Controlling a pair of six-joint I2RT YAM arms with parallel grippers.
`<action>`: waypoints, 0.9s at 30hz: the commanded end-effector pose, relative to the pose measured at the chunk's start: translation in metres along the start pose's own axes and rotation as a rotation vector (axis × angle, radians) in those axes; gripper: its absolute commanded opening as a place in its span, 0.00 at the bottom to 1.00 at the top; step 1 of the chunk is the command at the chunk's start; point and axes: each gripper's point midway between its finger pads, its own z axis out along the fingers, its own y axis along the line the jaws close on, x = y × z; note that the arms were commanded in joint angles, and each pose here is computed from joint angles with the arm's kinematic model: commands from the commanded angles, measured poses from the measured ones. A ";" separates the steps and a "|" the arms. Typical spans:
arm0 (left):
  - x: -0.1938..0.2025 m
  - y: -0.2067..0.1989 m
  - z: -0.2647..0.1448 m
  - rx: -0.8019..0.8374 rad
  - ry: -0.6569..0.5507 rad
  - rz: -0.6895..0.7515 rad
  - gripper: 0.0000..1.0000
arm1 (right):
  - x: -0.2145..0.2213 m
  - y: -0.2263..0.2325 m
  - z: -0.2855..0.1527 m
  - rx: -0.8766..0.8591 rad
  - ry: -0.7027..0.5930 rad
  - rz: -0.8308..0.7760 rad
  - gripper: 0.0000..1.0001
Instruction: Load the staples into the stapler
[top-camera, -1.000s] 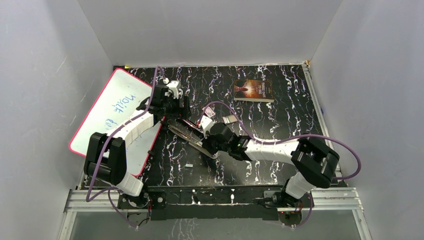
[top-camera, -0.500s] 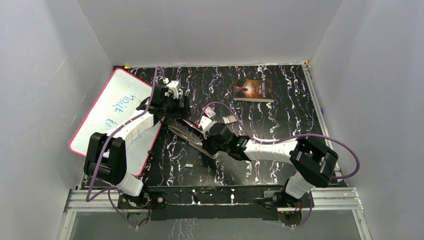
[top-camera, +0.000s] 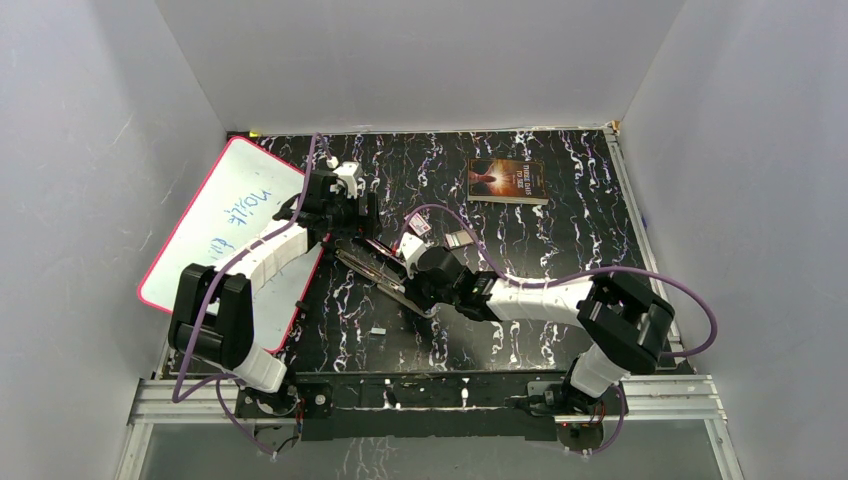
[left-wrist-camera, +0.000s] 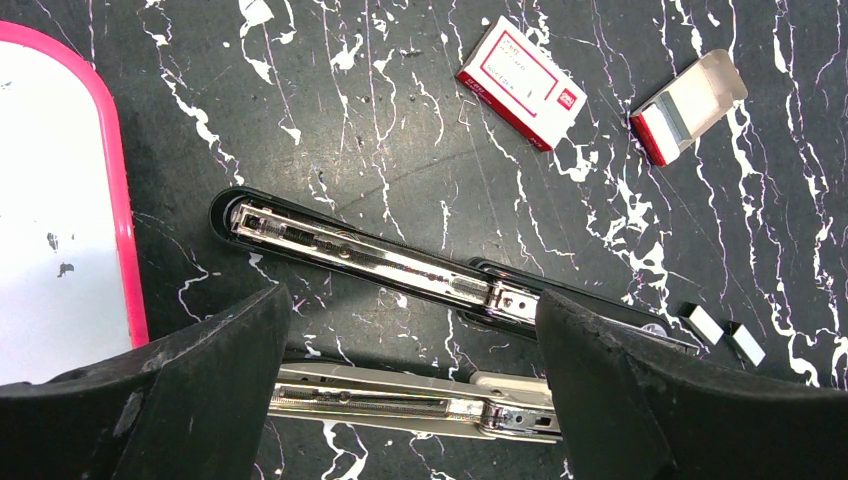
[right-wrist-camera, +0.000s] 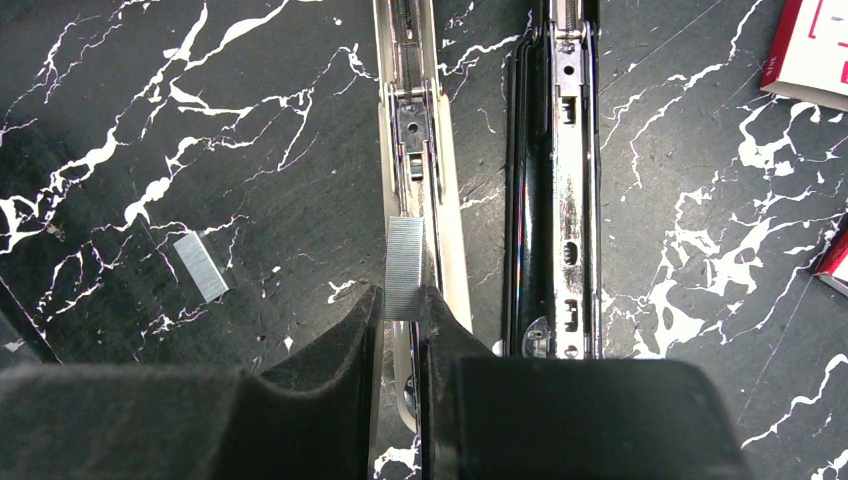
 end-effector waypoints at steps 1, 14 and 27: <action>-0.007 -0.001 -0.002 0.004 -0.004 0.012 0.91 | -0.022 0.005 0.003 -0.007 -0.053 0.010 0.00; -0.008 0.000 -0.003 0.002 -0.005 0.016 0.91 | -0.017 0.004 0.005 -0.002 -0.035 0.012 0.00; -0.007 -0.001 -0.002 0.004 -0.002 0.016 0.91 | -0.010 0.002 0.006 0.013 -0.006 0.017 0.00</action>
